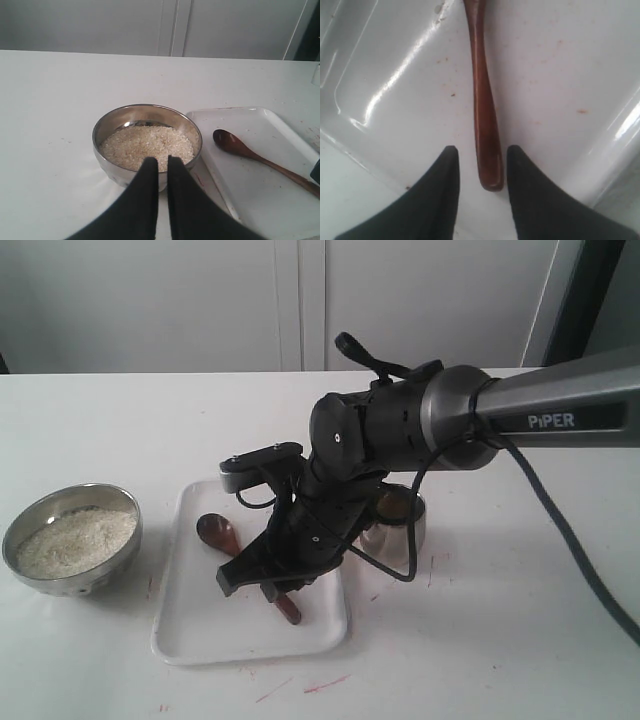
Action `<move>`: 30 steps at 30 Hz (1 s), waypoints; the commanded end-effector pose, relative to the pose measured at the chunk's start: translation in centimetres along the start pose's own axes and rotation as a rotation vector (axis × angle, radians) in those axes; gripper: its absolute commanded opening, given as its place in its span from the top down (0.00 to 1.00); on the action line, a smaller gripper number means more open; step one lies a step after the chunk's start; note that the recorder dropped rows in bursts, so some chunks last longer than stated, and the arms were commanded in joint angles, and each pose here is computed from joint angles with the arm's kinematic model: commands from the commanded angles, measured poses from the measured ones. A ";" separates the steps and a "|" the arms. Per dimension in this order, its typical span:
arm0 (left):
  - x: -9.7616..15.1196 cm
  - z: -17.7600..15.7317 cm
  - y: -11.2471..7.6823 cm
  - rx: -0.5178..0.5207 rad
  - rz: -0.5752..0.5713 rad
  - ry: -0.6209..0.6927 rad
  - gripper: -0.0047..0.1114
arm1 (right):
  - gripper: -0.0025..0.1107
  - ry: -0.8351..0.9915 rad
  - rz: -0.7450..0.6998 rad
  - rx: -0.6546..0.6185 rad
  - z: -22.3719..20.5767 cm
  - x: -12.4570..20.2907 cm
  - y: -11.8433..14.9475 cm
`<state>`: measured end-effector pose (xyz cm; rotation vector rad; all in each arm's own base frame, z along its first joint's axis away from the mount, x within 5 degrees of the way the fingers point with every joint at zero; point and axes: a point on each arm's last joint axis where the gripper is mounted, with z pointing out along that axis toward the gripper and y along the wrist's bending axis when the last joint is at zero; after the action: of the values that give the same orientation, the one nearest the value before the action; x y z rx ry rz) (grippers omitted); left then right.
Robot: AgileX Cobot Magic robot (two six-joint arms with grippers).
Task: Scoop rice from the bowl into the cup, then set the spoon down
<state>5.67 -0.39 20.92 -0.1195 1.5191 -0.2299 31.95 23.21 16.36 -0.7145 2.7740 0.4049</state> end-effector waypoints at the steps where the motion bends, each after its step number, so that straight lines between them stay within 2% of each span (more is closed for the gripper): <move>1: -0.2 0.0 0.0 0.004 -0.011 -0.012 0.84 | 0.71 -0.020 0.005 0.000 0.0 -0.2 0.1; 4: -0.2 0.0 0.0 0.004 -0.011 -0.012 0.84 | 0.76 -0.062 -0.004 0.003 -0.6 -0.6 0.2; 9: -0.2 0.0 0.0 0.004 -0.011 -0.012 0.84 | 0.98 -0.187 -0.039 0.008 -3.2 -1.5 0.6; 14: -0.2 0.0 0.0 0.004 -0.011 -0.012 0.84 | 0.98 -0.355 -0.073 0.017 -7.8 -2.1 1.2; 19: -0.2 0.0 0.0 0.004 -0.011 -0.012 0.84 | 0.98 -0.498 -0.114 0.020 -12.4 -1.1 1.8; 24: -0.2 0.0 0.0 0.004 -0.011 -0.012 0.84 | 0.98 -0.652 -0.140 0.028 -16.7 1.5 2.1; 30: -0.2 0.0 0.0 0.004 -0.011 -0.012 0.84 | 0.98 -0.751 -0.166 0.040 -19.7 6.0 2.0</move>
<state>5.67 -0.39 20.92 -0.1195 1.5191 -0.2299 24.32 17.13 32.97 -0.5934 2.0494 0.4824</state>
